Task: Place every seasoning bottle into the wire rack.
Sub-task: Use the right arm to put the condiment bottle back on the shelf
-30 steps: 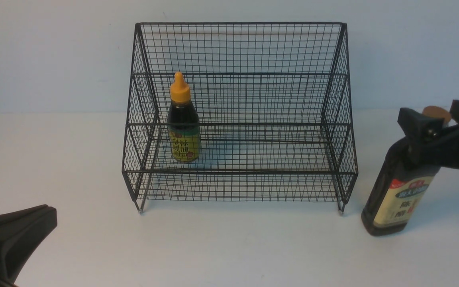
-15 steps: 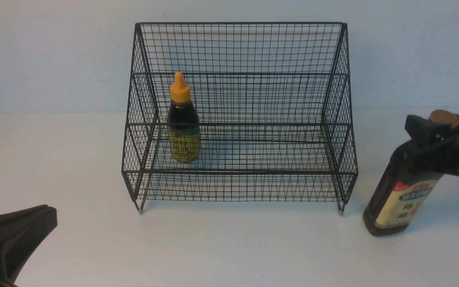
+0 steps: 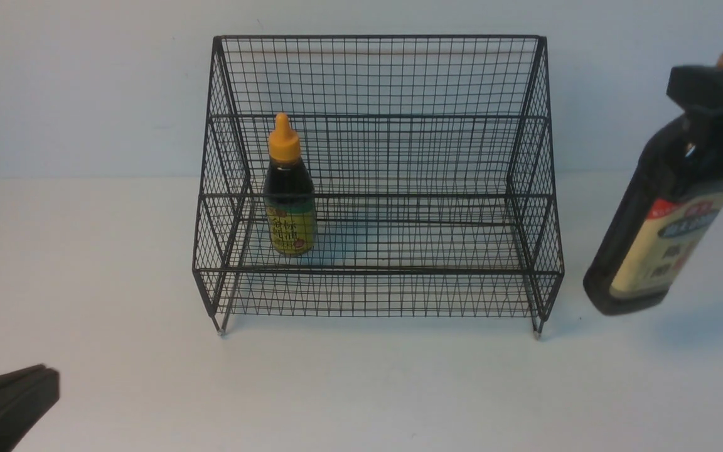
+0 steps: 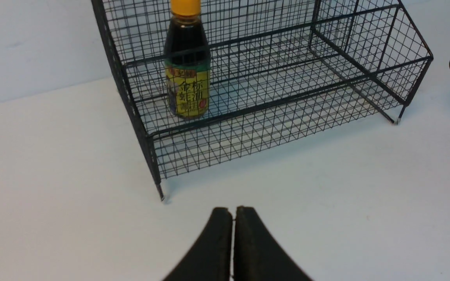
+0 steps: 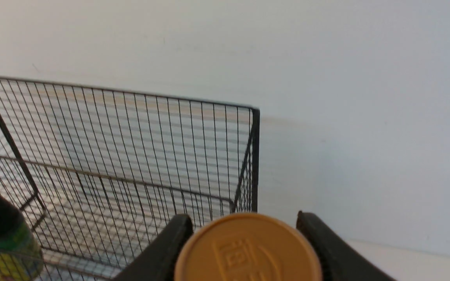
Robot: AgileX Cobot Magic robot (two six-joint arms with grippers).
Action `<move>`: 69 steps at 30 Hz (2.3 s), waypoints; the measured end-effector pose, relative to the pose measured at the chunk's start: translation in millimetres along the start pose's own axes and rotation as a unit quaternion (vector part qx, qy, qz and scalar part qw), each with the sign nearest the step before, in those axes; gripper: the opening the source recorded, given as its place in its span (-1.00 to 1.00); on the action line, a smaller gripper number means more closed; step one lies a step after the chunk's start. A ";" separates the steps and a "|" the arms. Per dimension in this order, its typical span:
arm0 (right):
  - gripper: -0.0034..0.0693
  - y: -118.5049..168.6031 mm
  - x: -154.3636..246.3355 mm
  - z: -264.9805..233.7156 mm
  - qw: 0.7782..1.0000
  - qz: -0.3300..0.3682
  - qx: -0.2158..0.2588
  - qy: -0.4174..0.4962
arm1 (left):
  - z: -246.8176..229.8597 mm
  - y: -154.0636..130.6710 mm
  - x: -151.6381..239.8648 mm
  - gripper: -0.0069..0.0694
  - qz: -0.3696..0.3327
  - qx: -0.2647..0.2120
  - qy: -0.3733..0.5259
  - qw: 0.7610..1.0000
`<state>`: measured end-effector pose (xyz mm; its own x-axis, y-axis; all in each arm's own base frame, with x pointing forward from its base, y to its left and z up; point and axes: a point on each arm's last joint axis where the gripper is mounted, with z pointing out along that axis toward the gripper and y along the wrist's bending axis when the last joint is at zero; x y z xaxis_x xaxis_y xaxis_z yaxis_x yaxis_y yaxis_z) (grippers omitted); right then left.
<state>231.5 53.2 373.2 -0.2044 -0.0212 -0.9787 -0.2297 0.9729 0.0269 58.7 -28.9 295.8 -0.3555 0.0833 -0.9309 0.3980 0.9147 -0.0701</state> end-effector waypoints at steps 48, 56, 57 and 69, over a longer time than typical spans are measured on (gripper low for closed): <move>-0.04 60.9 -109.8 176.6 0.986 0.004 -0.068 -0.154 | -12.3 29.0 59.4 -0.83 -0.056 -0.137 -0.102 0.984; -0.04 58.1 -96.2 193.2 0.988 0.004 -0.062 -0.141 | -12.3 29.0 59.4 -0.83 -0.056 -0.137 -0.102 0.984; -0.04 57.1 -95.4 194.5 0.988 0.004 -0.060 -0.143 | -12.3 29.0 59.4 -0.83 -0.056 -0.137 -0.102 0.984; -0.04 54.5 -96.1 194.9 0.987 0.001 -0.057 -0.148 | -12.3 29.0 59.4 -0.83 -0.055 -0.137 -0.103 0.984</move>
<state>424.2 153.2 429.0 0.0776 0.0640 -0.9949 -0.3380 0.9405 0.0342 38.8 7.5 242.9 -0.1944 -0.0785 -0.9778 0.1137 0.9883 -0.1019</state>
